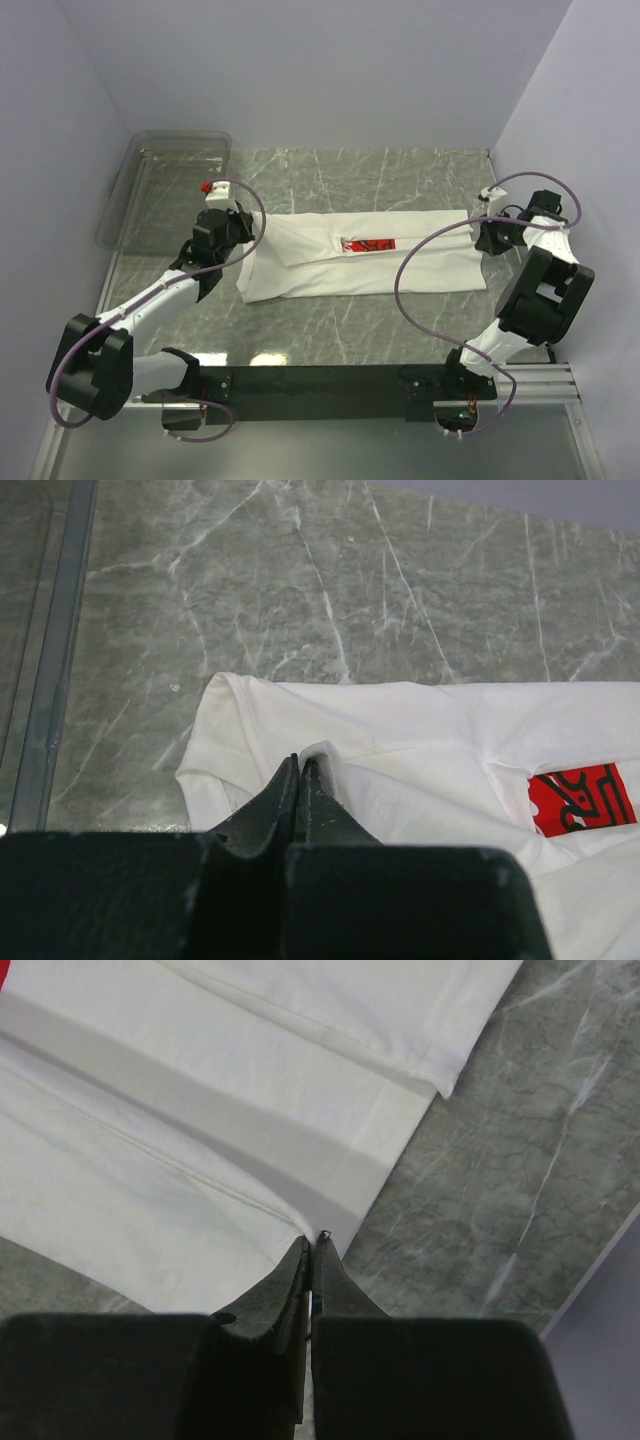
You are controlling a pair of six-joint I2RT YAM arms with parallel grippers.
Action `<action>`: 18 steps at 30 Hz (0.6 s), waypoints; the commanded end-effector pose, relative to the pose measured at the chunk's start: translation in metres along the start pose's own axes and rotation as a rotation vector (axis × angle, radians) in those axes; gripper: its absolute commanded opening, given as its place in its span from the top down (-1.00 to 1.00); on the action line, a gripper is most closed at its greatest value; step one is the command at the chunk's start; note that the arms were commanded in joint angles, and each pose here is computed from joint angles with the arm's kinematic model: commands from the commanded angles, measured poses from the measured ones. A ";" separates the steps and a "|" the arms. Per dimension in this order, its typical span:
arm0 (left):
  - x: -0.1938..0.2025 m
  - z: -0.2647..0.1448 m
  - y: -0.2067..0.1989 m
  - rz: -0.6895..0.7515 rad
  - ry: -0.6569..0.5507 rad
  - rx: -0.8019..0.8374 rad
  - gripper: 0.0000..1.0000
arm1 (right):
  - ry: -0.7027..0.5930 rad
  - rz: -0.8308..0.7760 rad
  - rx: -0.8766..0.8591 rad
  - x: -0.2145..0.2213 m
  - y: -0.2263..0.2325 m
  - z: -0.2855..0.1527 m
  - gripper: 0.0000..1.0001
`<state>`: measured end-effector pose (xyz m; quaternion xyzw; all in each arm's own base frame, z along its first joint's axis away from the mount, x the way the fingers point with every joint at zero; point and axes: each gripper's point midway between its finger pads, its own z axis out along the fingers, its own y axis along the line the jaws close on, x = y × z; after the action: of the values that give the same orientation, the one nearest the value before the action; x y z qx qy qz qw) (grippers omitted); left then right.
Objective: Fold and stack the t-shirts
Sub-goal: Fold the tshirt
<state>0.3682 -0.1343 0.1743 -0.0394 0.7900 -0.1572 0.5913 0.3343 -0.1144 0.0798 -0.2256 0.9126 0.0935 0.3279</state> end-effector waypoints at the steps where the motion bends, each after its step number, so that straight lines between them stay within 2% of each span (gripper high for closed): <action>1: -0.032 0.009 -0.011 -0.004 -0.076 0.047 0.99 | -0.017 -0.029 0.025 -0.013 -0.007 0.003 1.00; 18: -0.020 0.037 0.001 0.007 -0.008 0.017 0.99 | 0.007 0.013 0.039 -0.012 -0.011 0.018 1.00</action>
<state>0.3948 -0.1341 0.1583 -0.0394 0.8061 -0.1557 0.5695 0.3414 -0.1098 0.0643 -0.2098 0.9222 0.0967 0.3102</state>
